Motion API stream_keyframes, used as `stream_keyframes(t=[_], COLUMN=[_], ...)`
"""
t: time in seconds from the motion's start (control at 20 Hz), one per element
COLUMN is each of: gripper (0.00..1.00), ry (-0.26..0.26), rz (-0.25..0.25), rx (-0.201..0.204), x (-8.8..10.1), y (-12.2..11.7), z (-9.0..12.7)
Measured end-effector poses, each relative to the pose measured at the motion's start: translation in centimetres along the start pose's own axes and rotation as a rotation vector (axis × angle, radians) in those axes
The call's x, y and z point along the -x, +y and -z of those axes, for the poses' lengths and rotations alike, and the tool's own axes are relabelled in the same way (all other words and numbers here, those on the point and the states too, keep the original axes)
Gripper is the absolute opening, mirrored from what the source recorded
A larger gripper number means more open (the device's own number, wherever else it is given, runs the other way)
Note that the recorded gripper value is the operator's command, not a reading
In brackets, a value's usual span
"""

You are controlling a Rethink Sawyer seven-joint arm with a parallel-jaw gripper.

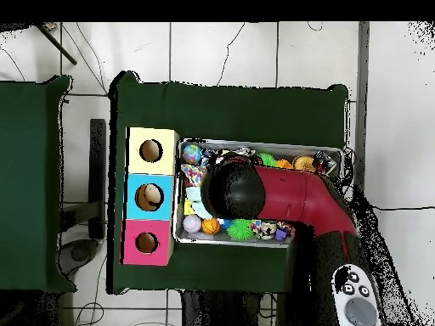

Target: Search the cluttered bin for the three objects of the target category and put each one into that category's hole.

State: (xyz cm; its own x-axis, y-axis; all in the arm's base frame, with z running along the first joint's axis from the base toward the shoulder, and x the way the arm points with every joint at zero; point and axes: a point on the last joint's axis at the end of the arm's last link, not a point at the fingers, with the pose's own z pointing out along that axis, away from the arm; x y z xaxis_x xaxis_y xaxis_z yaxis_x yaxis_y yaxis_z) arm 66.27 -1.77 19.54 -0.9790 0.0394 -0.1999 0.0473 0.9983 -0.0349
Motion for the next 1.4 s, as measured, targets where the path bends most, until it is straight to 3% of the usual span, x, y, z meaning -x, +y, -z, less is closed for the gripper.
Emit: stream_keyframes(t=[1.4], gripper=[0.00], ry=[0.093], rz=[0.060], rx=[0.052], x=[-5.7], y=[8.7], z=[2.3])
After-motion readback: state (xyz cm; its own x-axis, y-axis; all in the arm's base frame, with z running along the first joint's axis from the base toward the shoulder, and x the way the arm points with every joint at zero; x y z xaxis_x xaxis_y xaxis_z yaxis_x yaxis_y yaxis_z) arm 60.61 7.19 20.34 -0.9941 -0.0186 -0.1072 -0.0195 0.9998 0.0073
